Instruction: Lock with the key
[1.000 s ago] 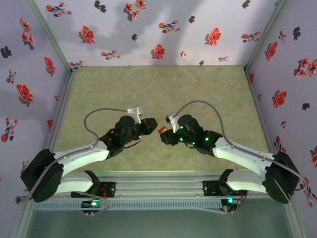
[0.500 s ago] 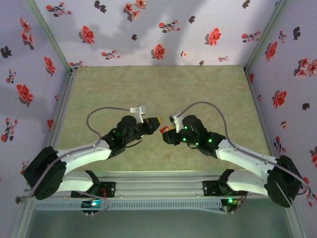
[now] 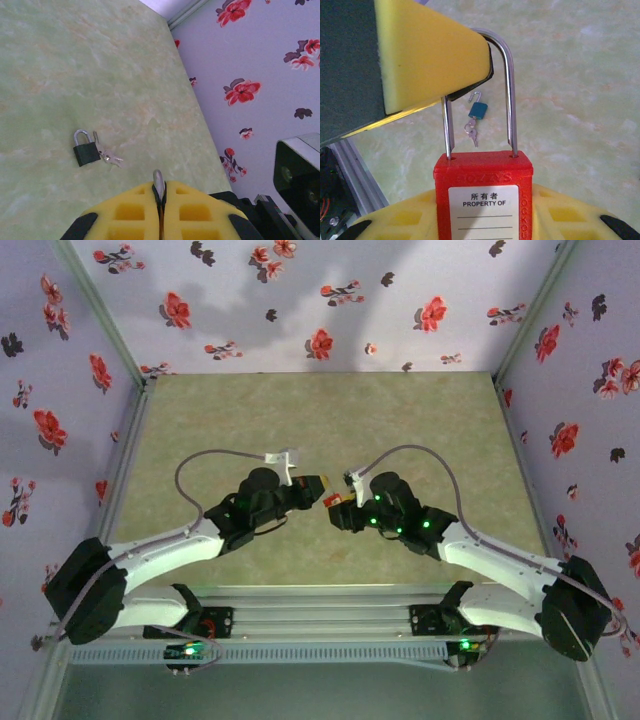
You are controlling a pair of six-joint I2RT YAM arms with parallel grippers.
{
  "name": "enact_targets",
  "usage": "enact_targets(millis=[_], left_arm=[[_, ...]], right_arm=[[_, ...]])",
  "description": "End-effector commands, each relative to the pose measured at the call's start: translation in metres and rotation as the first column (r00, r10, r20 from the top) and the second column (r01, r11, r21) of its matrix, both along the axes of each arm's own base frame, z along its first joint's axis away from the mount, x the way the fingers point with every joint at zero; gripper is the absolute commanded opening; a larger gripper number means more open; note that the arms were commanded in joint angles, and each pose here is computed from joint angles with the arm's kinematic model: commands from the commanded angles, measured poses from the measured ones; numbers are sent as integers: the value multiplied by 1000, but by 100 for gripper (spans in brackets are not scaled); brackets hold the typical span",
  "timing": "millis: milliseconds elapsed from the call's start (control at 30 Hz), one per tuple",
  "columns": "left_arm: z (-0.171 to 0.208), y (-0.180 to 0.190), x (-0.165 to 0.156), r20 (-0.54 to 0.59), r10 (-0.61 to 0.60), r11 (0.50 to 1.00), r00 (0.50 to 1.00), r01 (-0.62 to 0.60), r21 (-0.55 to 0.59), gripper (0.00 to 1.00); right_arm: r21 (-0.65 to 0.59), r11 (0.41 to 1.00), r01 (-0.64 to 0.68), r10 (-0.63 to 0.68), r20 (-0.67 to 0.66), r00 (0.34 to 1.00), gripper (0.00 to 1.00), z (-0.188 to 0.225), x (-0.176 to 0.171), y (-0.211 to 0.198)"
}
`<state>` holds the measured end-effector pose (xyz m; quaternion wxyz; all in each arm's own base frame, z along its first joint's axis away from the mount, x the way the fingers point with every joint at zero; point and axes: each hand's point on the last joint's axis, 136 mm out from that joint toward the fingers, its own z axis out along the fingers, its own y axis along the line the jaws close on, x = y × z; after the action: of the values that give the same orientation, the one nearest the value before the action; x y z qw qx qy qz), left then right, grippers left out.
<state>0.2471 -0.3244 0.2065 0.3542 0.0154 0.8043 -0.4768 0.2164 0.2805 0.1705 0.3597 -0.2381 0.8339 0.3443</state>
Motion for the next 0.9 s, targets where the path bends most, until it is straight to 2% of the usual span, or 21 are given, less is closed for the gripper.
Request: enact_targets(millis=[0,200,300,400,500,633,733,867], left_arm=[[-55,-3,-59,-148,-212,957,966,236,170,9],[-54,0,-56,-148,-200,960,969,224,168,26],[-52,2,-54,-146,-190,964,971,213,160,30],[-47,8,-51,-136,-176,970,975,195,146,43],[-39,18,-47,-113,-144,979,983,158,128,49],[-28,30,-44,-81,-120,986,989,128,104,63],[-19,35,-43,-53,-113,990,992,117,82,72],[-11,42,-43,-27,-105,992,994,107,60,80]], right_arm=[[242,943,228,-280,206,938,0,89,58,-20],[236,946,221,-271,203,941,0,87,57,-19],[232,947,221,-269,202,942,0,86,57,-18],[230,949,217,-264,200,944,0,85,57,-18],[226,950,214,-260,198,945,0,83,56,-18],[226,954,195,-241,196,951,0,81,53,-16],[230,966,122,-166,184,969,0,83,44,-6],[220,975,-14,-16,137,990,0,78,26,14]])
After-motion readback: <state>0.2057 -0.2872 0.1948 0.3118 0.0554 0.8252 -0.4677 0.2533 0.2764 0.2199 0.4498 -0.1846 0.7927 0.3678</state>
